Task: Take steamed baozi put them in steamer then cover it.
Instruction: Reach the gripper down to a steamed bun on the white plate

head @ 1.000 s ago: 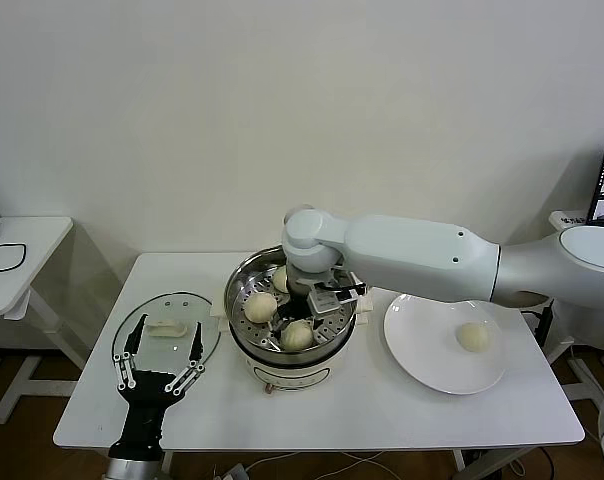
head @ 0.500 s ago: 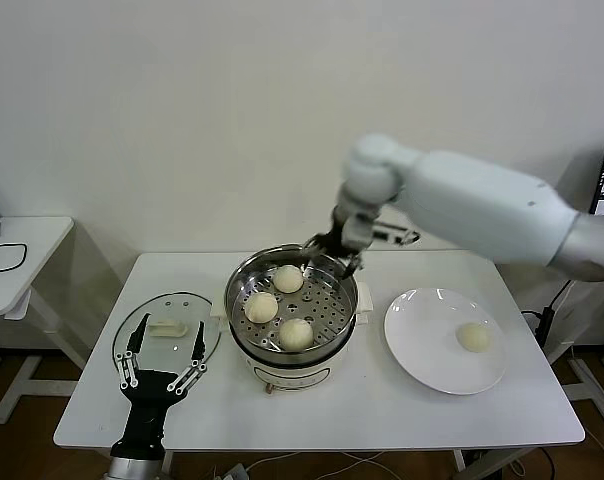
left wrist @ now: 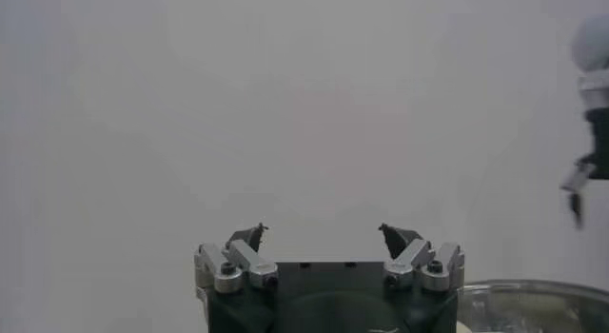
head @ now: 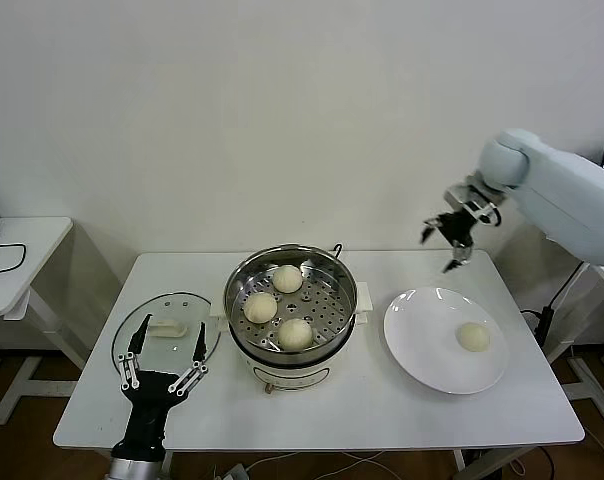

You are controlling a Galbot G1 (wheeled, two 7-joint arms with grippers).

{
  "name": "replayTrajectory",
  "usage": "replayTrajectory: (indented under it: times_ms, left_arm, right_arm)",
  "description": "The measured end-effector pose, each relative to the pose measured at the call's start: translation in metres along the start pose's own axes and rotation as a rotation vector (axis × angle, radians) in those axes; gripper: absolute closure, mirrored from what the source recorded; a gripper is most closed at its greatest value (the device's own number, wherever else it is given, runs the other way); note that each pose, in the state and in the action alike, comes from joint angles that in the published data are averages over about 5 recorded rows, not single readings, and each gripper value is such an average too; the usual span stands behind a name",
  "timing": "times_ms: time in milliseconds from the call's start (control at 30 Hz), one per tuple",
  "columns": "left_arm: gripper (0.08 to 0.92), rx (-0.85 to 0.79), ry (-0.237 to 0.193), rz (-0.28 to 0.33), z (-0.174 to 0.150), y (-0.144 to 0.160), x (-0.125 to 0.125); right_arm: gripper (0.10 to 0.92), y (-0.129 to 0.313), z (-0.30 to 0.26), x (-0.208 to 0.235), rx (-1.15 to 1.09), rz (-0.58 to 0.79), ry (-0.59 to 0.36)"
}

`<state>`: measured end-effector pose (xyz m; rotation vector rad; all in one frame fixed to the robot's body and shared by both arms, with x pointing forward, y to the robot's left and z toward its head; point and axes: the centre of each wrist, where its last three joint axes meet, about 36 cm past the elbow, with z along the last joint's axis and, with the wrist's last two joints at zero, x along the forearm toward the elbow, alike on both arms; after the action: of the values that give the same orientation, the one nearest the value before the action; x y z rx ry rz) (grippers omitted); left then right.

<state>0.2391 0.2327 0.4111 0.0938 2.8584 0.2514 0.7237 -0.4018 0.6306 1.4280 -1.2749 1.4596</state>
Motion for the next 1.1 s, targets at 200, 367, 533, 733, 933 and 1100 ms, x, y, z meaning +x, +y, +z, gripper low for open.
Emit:
replayTrajectory:
  times_ms: [200, 367, 533, 733, 933, 1100]
  left_arm:
    - [0.177, -0.001, 0.004, -0.003, 0.001, 0.0, 0.001]
    - [0.177, -0.001, 0.005, -0.005, 0.001, 0.001, 0.001]
    - [0.177, 0.0, 0.008, -0.003, 0.002, 0.0, 0.001]
    - [0.177, 0.0, 0.009, -0.002, 0.002, -0.001, 0.001]
    - [0.177, 0.001, 0.012, 0.0, 0.003, -0.002, 0.002]
    - [0.177, -0.001, 0.012, 0.0, 0.004, -0.001, 0.003]
  right_arm:
    - [0.2, 0.028, 0.035, -0.041, -0.13, -0.056, 0.021]
    - [0.2, 0.049, 0.052, -0.073, -0.191, -0.092, 0.032]
    - [0.2, 0.064, 0.061, -0.097, -0.231, -0.109, 0.035]
    - [0.2, 0.074, 0.063, -0.119, -0.264, -0.103, 0.028]
    - [0.2, 0.079, 0.063, -0.136, -0.279, -0.105, 0.032]
    - [0.2, 0.082, 0.063, -0.142, -0.284, -0.111, 0.04]
